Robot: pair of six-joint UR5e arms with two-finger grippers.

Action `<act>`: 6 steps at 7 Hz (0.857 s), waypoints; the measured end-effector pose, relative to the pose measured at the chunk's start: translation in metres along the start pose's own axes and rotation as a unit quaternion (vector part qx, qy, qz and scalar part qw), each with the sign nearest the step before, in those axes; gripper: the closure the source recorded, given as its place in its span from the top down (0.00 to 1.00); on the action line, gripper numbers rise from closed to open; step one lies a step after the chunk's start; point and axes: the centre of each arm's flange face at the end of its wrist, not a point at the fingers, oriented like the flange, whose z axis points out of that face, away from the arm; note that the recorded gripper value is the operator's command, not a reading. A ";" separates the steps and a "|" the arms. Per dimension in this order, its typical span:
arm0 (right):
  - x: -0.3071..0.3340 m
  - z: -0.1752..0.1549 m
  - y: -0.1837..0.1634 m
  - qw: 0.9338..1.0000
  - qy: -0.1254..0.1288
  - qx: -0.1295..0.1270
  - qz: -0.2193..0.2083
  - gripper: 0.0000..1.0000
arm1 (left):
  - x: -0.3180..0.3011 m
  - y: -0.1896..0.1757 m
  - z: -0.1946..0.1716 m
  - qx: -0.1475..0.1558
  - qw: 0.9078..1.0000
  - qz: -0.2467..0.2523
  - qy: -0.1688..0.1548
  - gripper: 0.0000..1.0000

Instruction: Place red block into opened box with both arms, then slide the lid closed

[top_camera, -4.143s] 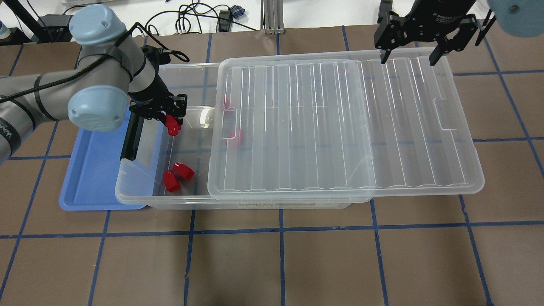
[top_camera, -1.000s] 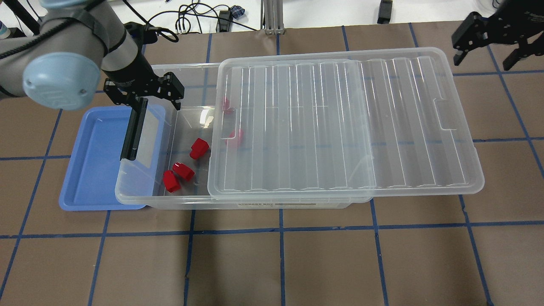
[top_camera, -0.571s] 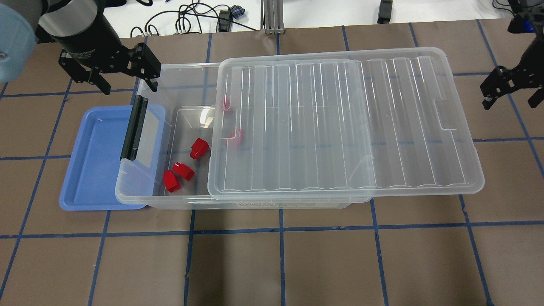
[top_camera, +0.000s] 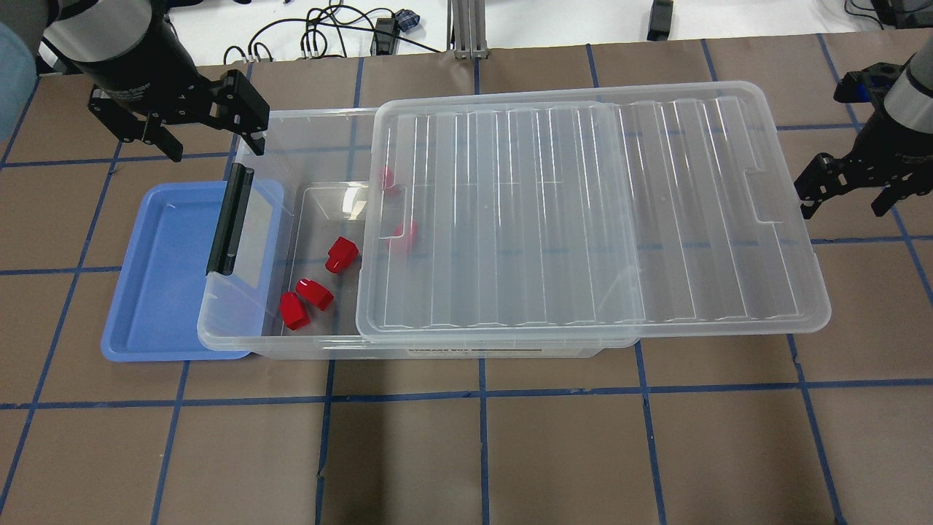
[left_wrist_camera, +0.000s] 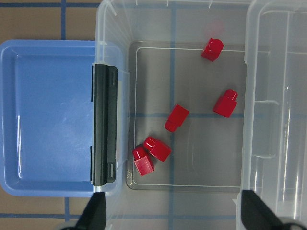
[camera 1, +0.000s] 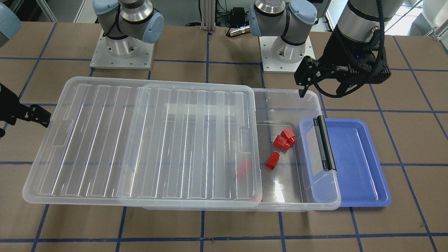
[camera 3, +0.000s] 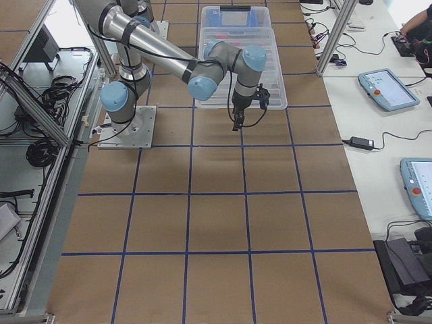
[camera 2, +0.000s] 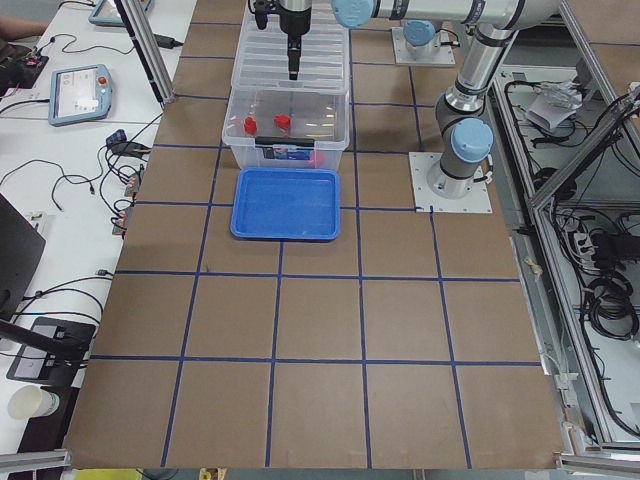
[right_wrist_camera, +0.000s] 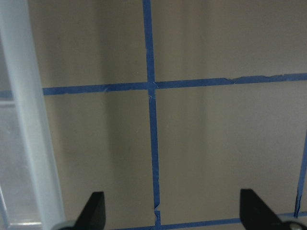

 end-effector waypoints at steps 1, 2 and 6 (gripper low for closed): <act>-0.005 0.001 -0.002 1.000 -0.003 0.003 -0.001 1.00 | 0.000 -0.001 0.000 0.000 1.000 -0.002 0.000 1.00; -0.017 0.001 -0.005 1.000 -0.004 0.005 -0.009 1.00 | 0.001 -0.001 -0.006 0.005 1.000 -0.002 -0.001 1.00; -0.102 -0.010 -0.013 0.998 -0.016 0.026 -0.054 1.00 | 0.002 -0.003 -0.006 0.007 1.000 0.000 0.000 1.00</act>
